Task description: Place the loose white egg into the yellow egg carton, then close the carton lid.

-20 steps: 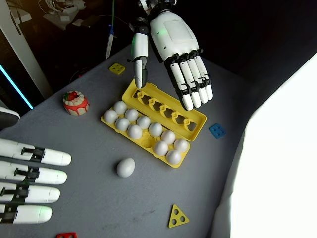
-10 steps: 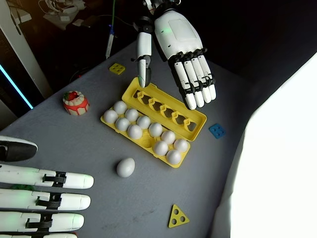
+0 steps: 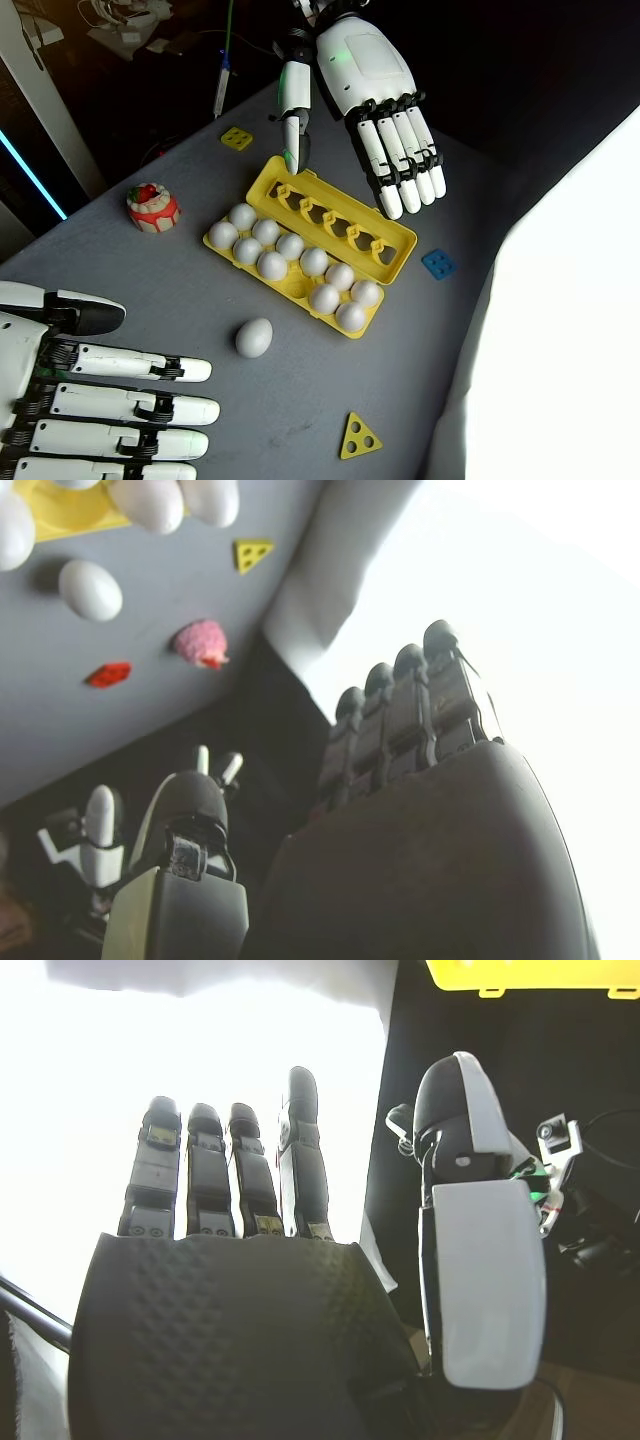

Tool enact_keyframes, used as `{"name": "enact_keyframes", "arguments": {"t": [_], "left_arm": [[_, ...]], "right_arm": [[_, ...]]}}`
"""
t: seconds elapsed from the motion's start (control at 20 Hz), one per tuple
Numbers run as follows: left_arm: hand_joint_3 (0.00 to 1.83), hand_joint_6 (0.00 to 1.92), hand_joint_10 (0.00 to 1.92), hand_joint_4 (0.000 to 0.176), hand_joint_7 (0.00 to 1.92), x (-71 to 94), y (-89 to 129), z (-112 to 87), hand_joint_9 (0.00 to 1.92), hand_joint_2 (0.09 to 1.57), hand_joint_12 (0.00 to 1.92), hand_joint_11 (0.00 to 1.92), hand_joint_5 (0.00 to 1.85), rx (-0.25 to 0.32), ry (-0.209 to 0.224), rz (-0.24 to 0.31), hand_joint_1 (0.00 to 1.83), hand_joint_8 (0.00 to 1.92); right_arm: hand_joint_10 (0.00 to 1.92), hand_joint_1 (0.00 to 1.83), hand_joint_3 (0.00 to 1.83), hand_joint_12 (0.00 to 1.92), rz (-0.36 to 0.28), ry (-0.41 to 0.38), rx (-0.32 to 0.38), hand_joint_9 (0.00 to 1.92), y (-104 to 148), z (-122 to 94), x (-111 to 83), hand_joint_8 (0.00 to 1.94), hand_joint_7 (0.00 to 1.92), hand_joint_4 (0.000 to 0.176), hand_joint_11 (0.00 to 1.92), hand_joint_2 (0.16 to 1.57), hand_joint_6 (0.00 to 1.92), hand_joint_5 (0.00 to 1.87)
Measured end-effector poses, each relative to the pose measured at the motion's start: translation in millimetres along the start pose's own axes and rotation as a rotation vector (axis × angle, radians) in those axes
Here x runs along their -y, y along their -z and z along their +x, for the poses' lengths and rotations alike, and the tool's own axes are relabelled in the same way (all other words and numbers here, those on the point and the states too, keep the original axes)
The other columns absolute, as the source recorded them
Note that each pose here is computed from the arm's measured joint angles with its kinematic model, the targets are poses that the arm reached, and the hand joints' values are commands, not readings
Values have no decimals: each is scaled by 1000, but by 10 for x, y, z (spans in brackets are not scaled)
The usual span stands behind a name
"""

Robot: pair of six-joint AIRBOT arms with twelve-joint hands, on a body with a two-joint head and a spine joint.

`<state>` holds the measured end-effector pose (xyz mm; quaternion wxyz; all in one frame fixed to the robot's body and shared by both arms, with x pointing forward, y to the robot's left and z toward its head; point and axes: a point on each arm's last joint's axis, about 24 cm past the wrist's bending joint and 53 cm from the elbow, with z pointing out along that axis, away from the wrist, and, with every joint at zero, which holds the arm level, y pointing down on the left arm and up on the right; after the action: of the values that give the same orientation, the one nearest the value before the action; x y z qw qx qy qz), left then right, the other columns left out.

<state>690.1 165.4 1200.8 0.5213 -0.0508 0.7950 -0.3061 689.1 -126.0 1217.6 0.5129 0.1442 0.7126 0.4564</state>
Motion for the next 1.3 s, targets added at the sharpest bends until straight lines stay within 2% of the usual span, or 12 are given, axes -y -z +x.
{"name": "enact_keyframes", "arguments": {"t": [0.1, 0.2, 0.35, 0.4, 0.55, 0.65, 0.8, 0.9, 1.0, 1.05, 1.25, 1.3], "left_arm": [[0, 6, 1, 20, 49, -78, 22, -11, 9, 1293, 153, 0, 54, -4, -18, -22, 92, 0], [0, 4, 0, 18, 47, -109, 26, -14, 0, 1295, 126, 0, 55, -15, -39, -37, 85, 1], [0, 0, 0, 28, 22, -160, 30, 37, 0, 1295, 33, 0, 28, -52, -65, -56, 56, 0], [0, 4, 0, 23, 29, -173, 34, 85, 0, 1294, 34, 0, 34, -74, -67, -61, 61, 3], [1, 4, 0, 14, 29, -166, 41, 182, 0, 1299, 107, 0, 41, -122, -87, -47, 64, 1], [0, 5, 0, 17, 26, -83, 43, 239, 0, 1298, 72, 0, 52, -146, -83, -4, 70, 0], [0, 2, 0, 29, 19, 65, 36, 241, 0, 1296, 92, 0, 41, -118, -31, 73, 21, 1], [0, 1, 0, 29, 23, 84, 27, 137, 0, 1295, 42, 0, 42, -72, -3, 82, 29, 1], [1, 6, 0, 29, 2, 21, 19, 18, 0, 1298, 1, 0, 29, -6, 77, 64, 26, 0], [0, 13, 0, 29, 18, 6, 21, 21, 0, 1292, 5, 10, 47, 5, 102, 59, 26, 7], [2, 1, 0, 26, 13, -201, 32, 13, 0, 1298, 9, 15, 29, 65, 275, 8, 12, 1], [2, 0, 0, 25, 11, -260, 37, -1, 0, 1300, 11, 18, 27, 82, 298, -7, 6, 0]], "right_arm": [[14, 858, 0, 0, 34, -64, -29, 14, -199, 131, 96, 3, 60, 0, 0, 1130, 685, 172], [4, 827, 0, 0, 30, -70, -53, 0, -340, 272, 74, 0, 6, 0, 0, 1135, 664, 126], [0, 846, 0, 0, 17, -67, -92, 0, -545, 523, 21, 0, 0, 0, 0, 1112, 634, 85], [0, 856, 0, 0, 20, -65, -96, 0, -599, 571, 43, 0, 0, 0, 0, 1109, 591, 85], [0, 888, 0, 0, 40, -82, -100, 0, -726, 663, 134, 0, 0, 0, 0, 1073, 564, 73], [0, 900, 0, 0, 49, -106, -97, 0, -796, 697, 158, 0, 0, 0, 0, 1070, 564, 83], [0, 923, 0, 0, 47, -105, -106, 0, -874, 863, 156, 0, 0, 0, 0, 1054, 556, 85], [0, 904, 0, 0, 57, -106, -135, 0, -885, 1026, 195, 0, 0, 0, 0, 1059, 555, 90], [0, 892, 0, 0, 63, -94, -151, 0, -901, 1121, 225, 0, 0, 0, 0, 1078, 559, 94], [0, 899, 0, 0, 63, -89, -151, 0, -906, 1123, 232, 0, 0, 0, 0, 1075, 558, 87], [0, 905, 0, 0, 85, -55, -144, 0, -956, 1128, 374, 0, 0, 0, 0, 1081, 569, 99], [0, 906, 0, 0, 94, -46, -147, 0, -966, 1134, 426, 0, 1, 0, 0, 1081, 570, 102]]}}
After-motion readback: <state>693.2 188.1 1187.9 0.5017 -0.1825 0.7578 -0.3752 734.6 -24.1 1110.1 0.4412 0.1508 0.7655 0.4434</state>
